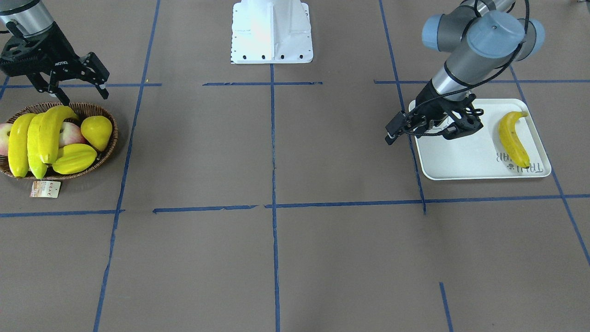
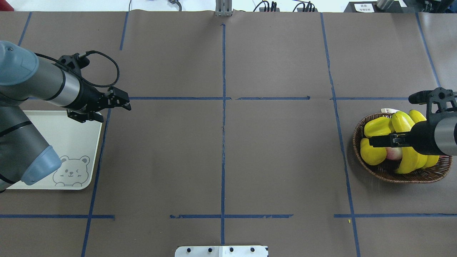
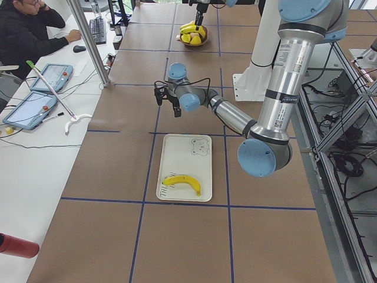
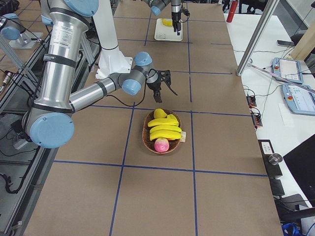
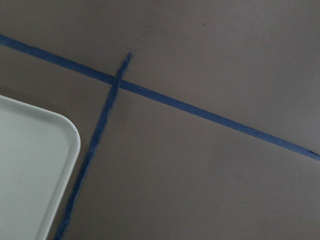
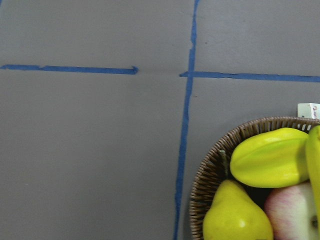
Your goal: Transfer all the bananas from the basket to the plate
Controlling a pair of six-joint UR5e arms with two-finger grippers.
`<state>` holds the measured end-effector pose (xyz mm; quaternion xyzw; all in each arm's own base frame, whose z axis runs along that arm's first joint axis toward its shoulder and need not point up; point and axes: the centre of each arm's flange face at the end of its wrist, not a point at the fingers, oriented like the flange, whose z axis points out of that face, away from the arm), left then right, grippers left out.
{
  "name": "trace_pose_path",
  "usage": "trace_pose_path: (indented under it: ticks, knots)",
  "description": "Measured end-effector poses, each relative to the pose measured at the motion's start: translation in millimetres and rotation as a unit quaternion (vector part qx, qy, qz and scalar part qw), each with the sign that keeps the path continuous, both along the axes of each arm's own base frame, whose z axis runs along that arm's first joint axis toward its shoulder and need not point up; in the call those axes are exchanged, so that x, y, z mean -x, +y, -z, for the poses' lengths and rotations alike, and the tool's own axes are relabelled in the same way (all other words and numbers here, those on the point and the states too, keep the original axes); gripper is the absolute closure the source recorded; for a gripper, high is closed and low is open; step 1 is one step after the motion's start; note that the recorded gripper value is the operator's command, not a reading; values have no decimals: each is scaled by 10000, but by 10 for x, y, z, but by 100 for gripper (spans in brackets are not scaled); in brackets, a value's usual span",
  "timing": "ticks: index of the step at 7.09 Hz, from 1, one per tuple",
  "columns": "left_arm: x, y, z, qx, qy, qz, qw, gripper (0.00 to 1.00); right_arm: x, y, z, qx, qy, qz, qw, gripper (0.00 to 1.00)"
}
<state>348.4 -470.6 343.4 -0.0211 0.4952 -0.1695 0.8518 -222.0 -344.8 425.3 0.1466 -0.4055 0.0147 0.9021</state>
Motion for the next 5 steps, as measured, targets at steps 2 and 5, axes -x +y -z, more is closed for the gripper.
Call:
trace_pose_path:
  ticks: [2,5]
  knots:
    - [-205,63,170,29,94,-20,9999,1,-200,-121,-366,58,288,30,9996,1]
    - [-291,81,212,-2,84,14,10000,1,-432,-233,-740,302,497,4,9983,2]
